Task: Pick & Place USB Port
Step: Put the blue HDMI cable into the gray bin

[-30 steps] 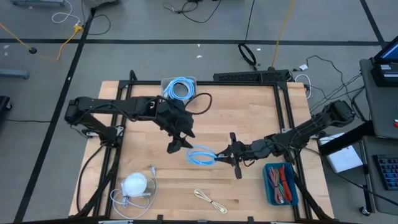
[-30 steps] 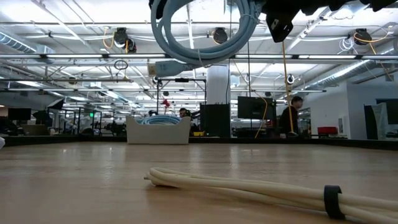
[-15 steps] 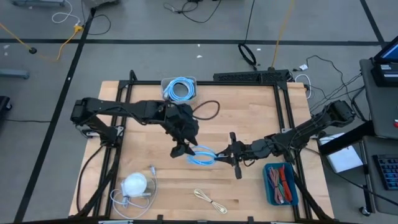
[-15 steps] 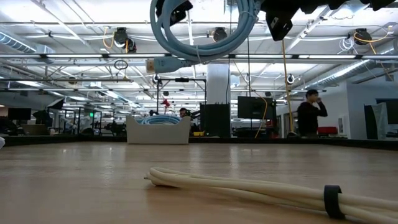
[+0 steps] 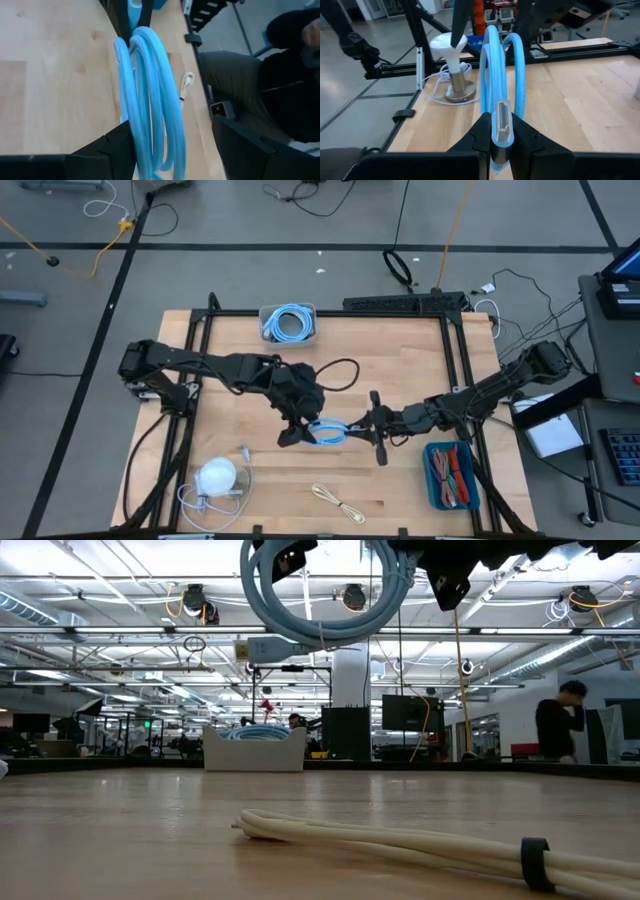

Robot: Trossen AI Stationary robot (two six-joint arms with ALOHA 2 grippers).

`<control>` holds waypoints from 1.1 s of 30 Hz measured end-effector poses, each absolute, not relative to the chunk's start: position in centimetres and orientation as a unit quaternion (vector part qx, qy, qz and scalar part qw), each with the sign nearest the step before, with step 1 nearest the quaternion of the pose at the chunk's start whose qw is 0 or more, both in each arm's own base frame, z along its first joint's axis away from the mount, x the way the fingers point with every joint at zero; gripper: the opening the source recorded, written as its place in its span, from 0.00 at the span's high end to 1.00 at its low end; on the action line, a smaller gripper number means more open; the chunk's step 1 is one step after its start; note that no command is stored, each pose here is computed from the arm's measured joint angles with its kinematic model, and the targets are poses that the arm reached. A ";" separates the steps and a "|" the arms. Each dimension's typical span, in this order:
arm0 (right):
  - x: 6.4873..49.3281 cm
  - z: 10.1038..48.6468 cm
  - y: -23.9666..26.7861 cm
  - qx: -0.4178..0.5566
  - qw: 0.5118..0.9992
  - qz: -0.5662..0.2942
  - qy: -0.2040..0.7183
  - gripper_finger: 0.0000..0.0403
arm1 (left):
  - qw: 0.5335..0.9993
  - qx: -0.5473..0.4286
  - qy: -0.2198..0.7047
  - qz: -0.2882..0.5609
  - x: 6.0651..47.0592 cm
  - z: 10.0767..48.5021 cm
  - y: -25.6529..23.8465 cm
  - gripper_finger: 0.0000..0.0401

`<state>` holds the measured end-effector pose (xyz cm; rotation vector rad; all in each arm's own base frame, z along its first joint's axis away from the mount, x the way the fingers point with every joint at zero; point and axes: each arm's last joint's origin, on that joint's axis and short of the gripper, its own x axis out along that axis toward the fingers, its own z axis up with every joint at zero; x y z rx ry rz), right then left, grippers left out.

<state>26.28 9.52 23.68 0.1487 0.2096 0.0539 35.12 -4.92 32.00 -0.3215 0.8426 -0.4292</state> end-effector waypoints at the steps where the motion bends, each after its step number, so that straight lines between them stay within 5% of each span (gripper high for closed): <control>1: 26.3 23.7 9.5 0.074 0.992 0.023 0.104 0.94 | 0.880 -0.151 0.404 -0.200 35.1 32.0 -5.0 0.39; 7: 26.3 23.9 9.4 0.077 0.992 0.018 0.093 0.94 | 0.884 -0.153 0.407 -0.171 35.4 31.7 -4.9 0.45; 14: 26.4 24.1 9.5 0.073 0.993 0.031 0.085 0.94 | 0.884 -0.127 0.427 -0.141 35.7 30.7 -5.1 0.93; 25: 24.6 24.8 13.9 0.105 0.975 0.182 0.069 0.56 | 0.869 -0.067 0.490 0.014 31.3 32.7 1.1 0.93; 33: 23.4 24.0 16.3 0.107 0.976 0.173 0.084 0.51 | 0.860 -0.096 0.490 0.103 28.8 36.7 9.7 0.93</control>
